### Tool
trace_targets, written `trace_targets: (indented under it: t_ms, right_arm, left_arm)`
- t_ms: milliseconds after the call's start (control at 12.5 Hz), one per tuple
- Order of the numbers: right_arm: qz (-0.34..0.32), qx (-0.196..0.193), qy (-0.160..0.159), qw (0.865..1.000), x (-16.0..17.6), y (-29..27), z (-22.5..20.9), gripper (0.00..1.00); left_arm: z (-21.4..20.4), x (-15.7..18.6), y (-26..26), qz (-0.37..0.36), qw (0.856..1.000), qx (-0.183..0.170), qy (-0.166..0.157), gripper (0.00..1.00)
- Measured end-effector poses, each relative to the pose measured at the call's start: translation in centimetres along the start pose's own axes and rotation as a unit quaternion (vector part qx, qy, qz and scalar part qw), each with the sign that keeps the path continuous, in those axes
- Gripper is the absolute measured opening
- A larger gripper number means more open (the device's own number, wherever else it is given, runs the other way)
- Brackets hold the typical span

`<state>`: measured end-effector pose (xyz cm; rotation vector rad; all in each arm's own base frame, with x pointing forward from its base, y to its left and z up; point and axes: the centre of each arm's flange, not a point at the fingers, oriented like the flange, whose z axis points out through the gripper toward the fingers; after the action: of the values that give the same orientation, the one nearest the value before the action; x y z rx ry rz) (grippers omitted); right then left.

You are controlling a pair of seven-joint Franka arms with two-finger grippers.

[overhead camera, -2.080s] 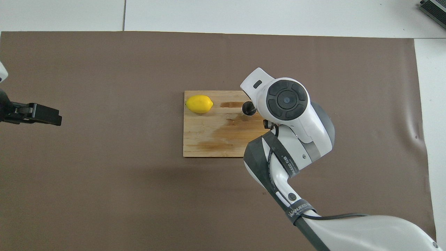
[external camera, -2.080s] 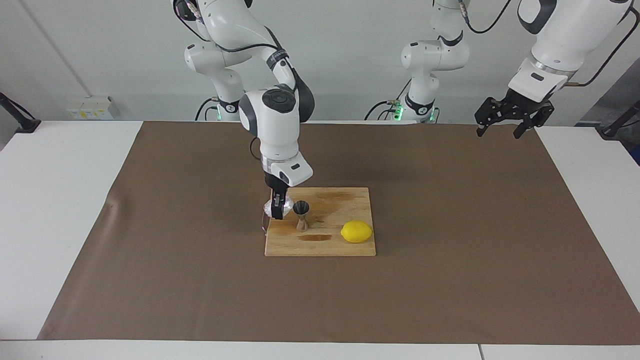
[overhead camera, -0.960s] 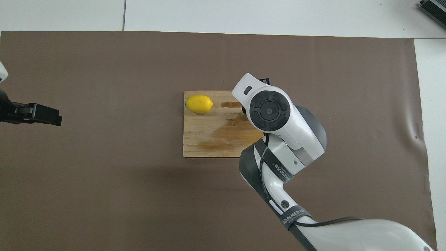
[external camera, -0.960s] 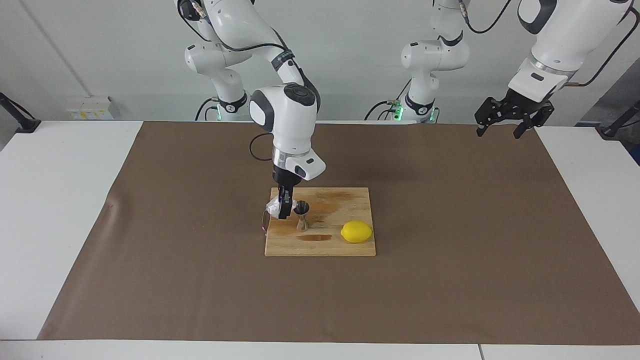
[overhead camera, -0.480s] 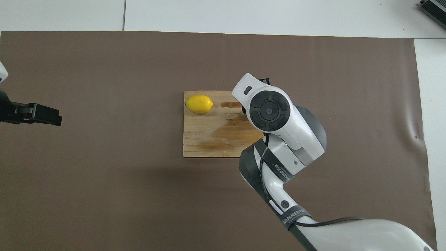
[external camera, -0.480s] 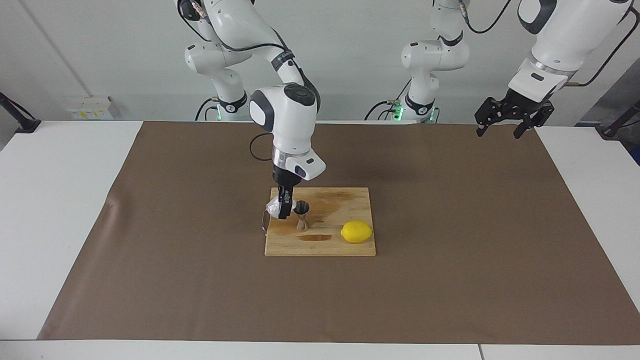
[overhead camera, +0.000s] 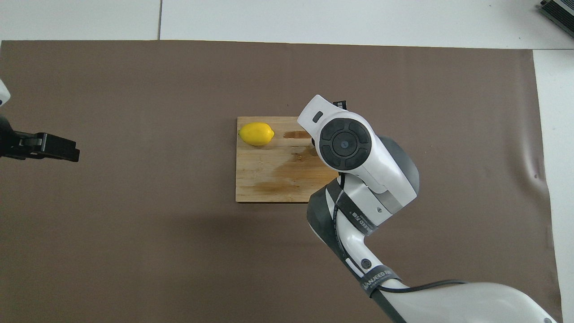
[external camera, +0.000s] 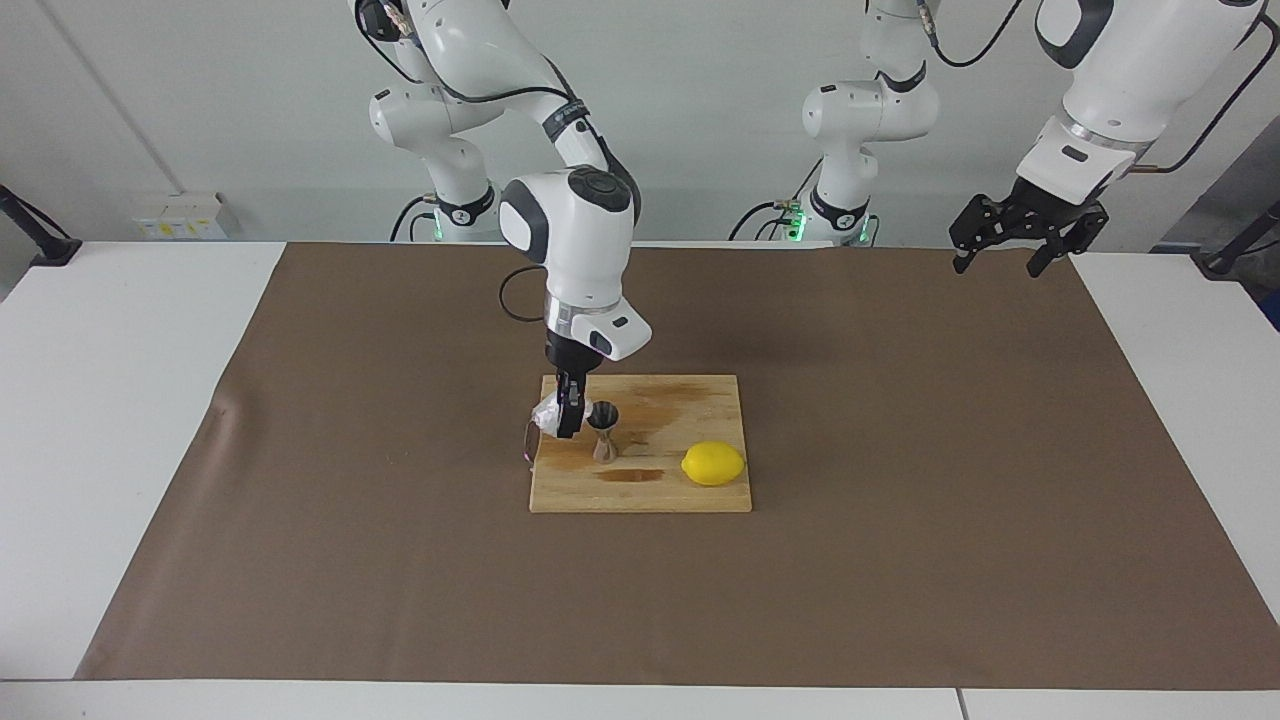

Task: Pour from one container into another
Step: 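Tilt the white cup over the steel cup with the right gripper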

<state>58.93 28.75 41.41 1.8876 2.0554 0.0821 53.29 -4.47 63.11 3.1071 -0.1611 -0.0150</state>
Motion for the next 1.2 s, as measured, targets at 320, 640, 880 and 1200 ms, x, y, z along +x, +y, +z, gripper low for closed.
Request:
trace_targets:
  t_ms: [320, 640, 880, 1200]
  right_arm:
    - [-0.001, -0.001, -0.001, 1.0, -0.01, 0.01, 0.0, 0.5]
    - [-0.001, -0.003, 0.0, 1.0, 0.01, 0.08, -0.08, 0.5]
    - [0.005, -0.008, 0.004, 1.0, 0.05, 0.19, -0.17, 0.5]
    - [0.03, -0.008, 0.022, 0.999, 0.01, 0.43, -0.3, 0.5]
  left_arm:
    - [0.0, 0.0, 0.0, 0.0, 1.0, 0.0, 0.0, 1.0]
    - [0.0, 0.0, 0.0, 0.0, 1.0, 0.0, 0.0, 1.0]
    - [0.0, 0.0, 0.0, 0.0, 1.0, 0.0, 0.0, 1.0]
    - [0.0, 0.0, 0.0, 0.0, 1.0, 0.0, 0.0, 1.0]
